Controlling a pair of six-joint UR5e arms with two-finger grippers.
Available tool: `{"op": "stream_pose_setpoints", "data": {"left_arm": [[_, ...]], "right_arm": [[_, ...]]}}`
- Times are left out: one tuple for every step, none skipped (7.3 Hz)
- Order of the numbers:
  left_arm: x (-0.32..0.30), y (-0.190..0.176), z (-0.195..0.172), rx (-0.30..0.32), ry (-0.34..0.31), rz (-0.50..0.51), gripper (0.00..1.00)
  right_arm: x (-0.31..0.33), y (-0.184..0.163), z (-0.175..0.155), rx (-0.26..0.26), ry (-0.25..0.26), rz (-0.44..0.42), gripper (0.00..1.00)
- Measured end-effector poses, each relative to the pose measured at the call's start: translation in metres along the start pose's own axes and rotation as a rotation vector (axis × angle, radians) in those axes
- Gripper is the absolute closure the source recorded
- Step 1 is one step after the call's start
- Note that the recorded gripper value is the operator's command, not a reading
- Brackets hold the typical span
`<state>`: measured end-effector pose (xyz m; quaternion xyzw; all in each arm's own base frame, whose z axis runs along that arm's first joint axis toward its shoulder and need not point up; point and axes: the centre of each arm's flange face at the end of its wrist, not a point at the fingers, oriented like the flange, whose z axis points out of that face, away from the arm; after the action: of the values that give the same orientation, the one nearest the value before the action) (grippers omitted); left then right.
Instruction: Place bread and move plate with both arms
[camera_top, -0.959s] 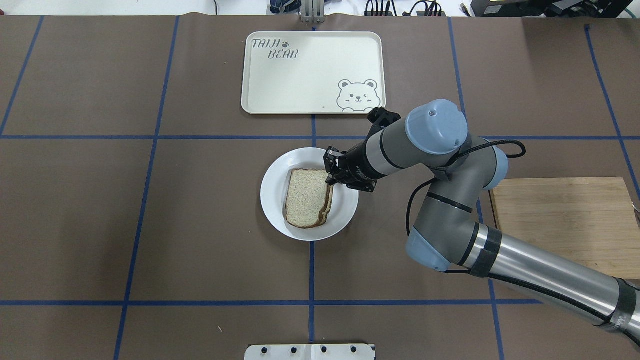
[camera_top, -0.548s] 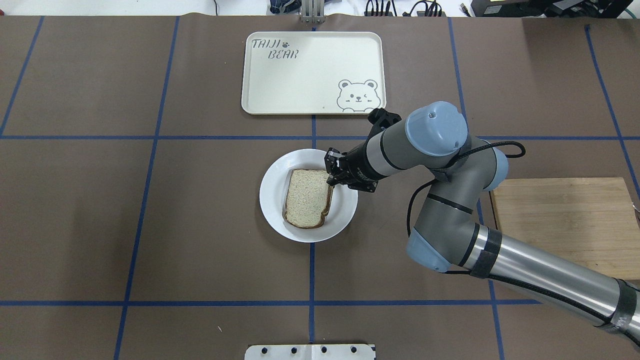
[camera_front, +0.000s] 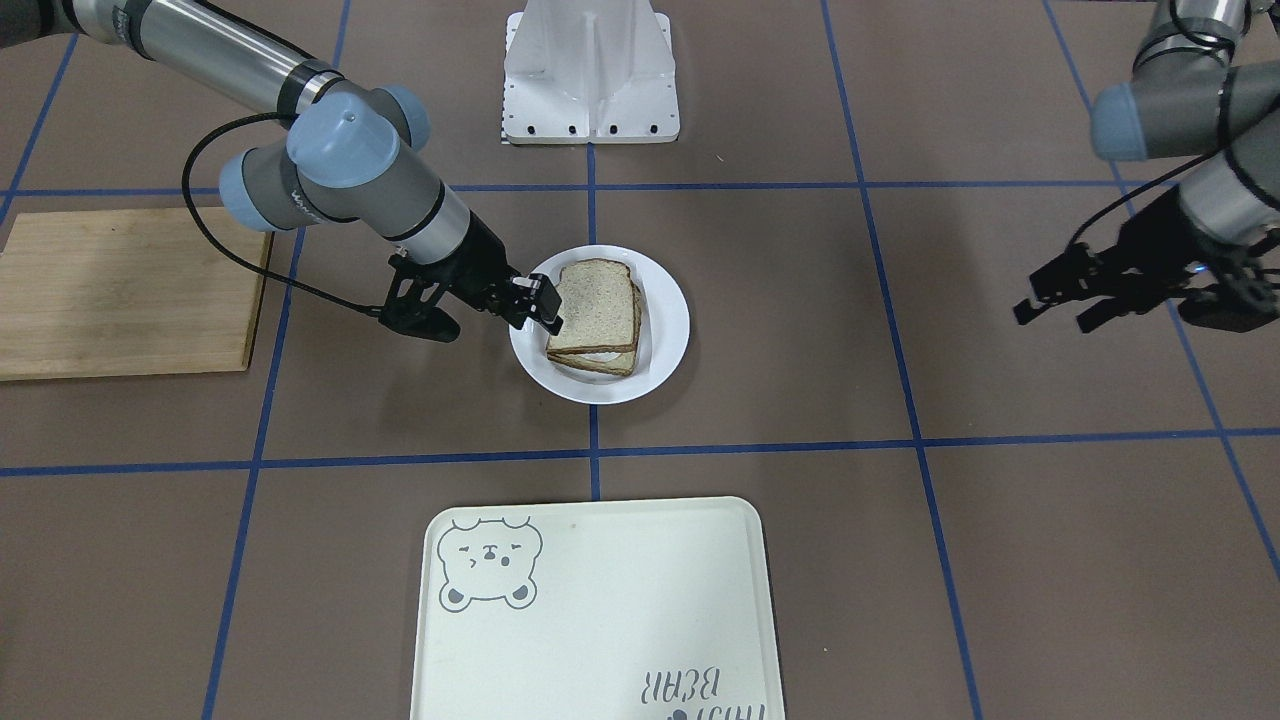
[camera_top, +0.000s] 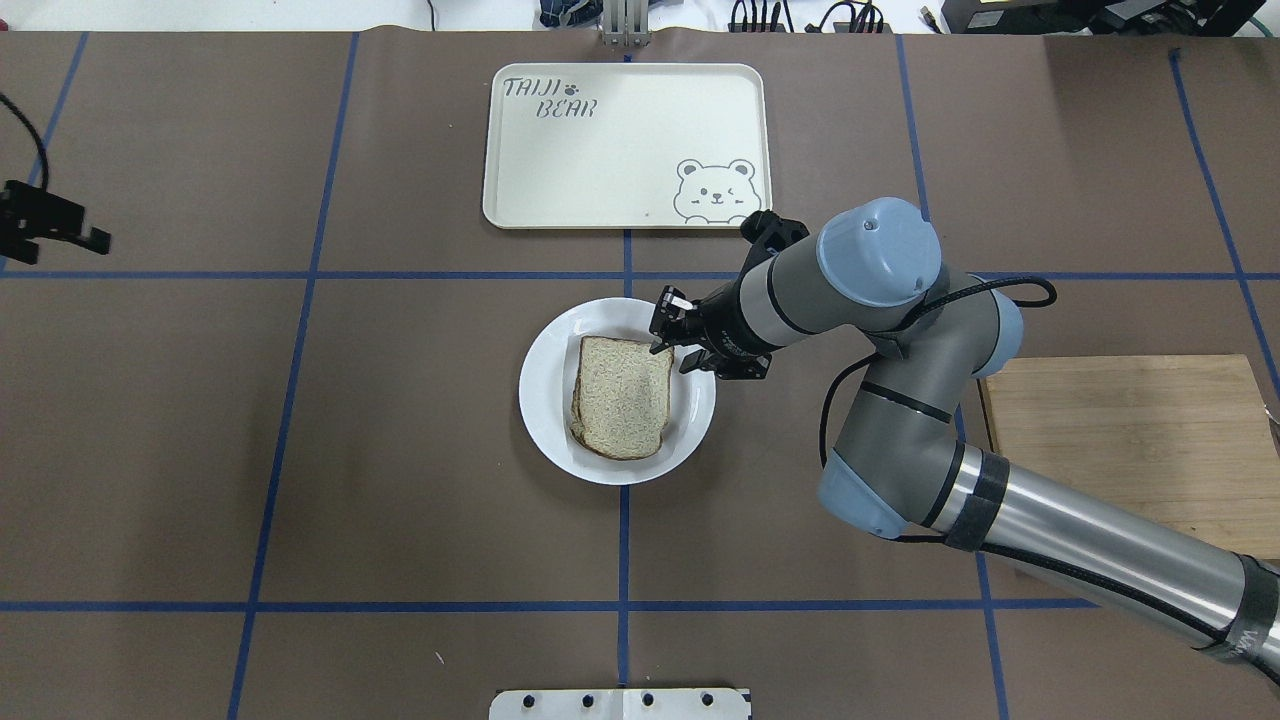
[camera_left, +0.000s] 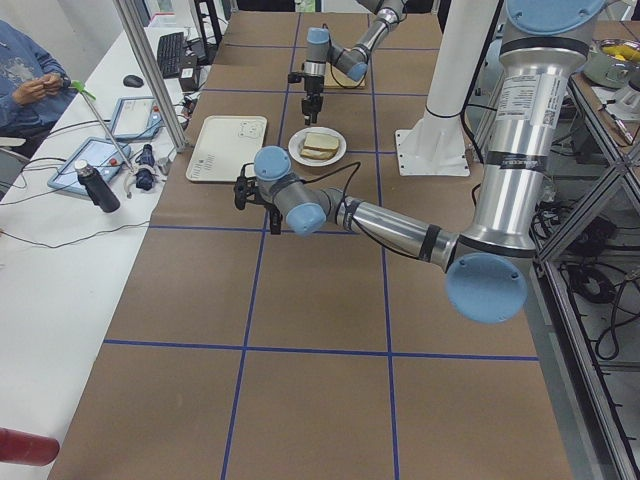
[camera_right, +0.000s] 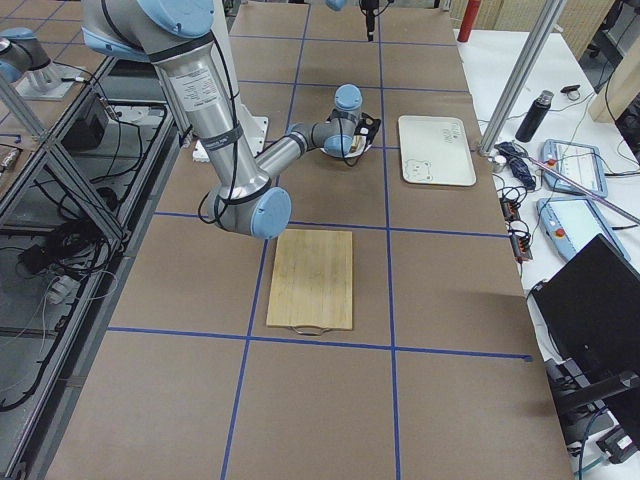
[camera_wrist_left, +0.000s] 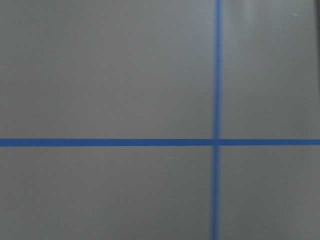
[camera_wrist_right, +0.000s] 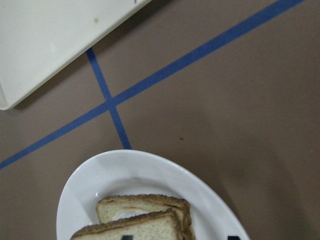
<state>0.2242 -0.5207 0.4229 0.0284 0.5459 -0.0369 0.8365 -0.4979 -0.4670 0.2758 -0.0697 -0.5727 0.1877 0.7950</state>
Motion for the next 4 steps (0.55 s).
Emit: {"op": "stream_pose_setpoints", "data": {"left_arm": [[0.050, 0.007, 0.034, -0.042, 0.055, -0.012, 0.12], [0.093, 0.018, 0.071, -0.091, 0.109, -0.005, 0.12], [0.120, 0.031, 0.104, -0.129, 0.159, 0.013, 0.19], [0.134, 0.034, 0.128, -0.146, 0.207, 0.018, 0.19]], "right_arm": [[0.016, -0.024, -0.017, 0.001, 0.012, -0.023, 0.00], [0.040, -0.055, -0.042, 0.004, 0.027, -0.074, 0.00], [0.068, -0.085, -0.069, 0.003, 0.043, -0.137, 0.00], [0.096, -0.112, -0.095, 0.000, 0.056, -0.191, 0.00]]}}
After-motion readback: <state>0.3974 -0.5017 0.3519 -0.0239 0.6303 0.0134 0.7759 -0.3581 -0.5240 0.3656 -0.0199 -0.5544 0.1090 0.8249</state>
